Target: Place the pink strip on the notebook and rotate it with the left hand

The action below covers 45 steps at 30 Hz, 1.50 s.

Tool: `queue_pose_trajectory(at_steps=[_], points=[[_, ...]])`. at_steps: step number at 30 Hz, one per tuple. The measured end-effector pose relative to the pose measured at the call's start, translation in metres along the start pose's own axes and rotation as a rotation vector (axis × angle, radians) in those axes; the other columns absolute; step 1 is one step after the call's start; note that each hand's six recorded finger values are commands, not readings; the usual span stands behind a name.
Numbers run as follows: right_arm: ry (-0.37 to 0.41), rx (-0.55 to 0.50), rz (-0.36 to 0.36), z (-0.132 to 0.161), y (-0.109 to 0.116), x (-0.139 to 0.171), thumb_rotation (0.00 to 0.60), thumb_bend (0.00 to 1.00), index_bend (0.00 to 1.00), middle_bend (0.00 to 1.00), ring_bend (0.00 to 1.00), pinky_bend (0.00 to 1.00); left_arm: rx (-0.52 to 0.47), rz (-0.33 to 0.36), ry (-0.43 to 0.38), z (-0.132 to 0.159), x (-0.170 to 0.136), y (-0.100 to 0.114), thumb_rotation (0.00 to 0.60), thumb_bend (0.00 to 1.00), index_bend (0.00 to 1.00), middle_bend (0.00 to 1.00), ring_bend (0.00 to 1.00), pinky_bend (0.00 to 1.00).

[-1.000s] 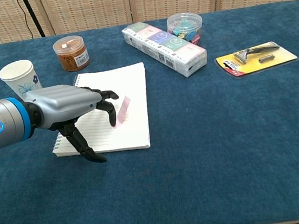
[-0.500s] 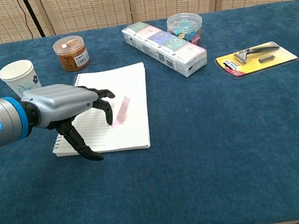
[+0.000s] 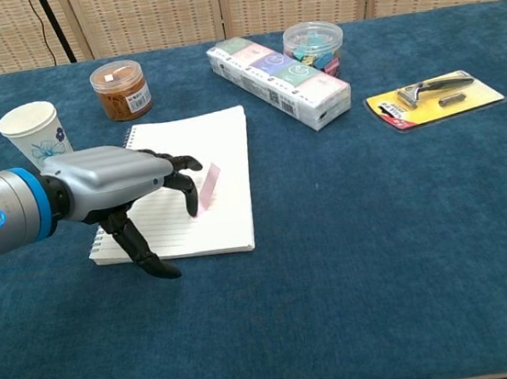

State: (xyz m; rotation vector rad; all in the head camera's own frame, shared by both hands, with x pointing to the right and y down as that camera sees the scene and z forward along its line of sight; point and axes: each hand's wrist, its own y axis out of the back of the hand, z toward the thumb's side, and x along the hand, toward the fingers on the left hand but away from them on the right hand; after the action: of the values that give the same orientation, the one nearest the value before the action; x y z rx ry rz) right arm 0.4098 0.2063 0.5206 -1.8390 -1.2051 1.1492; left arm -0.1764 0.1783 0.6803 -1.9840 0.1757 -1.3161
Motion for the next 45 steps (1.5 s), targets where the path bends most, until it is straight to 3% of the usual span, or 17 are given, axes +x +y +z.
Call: queue_pose_trajectory(at_steps=[20,45], points=[[0.002,-0.001,-0.002,0.001,0.001,0.0,0.6,0.0,0.08,0.0,0.0,0.1,-0.015,-0.003,0.035,-0.016,-0.001,0.0,0.373,0.0,0.32,0.0,0.0,0.0],[0.002,-0.002,-0.004,0.001,0.002,0.001,0.6,0.0,0.08,0.0,0.0,0.1,-0.009,-0.004,-0.026,0.007,-0.003,0.0,0.37,0.0,0.32,0.0,0.0,0.0]])
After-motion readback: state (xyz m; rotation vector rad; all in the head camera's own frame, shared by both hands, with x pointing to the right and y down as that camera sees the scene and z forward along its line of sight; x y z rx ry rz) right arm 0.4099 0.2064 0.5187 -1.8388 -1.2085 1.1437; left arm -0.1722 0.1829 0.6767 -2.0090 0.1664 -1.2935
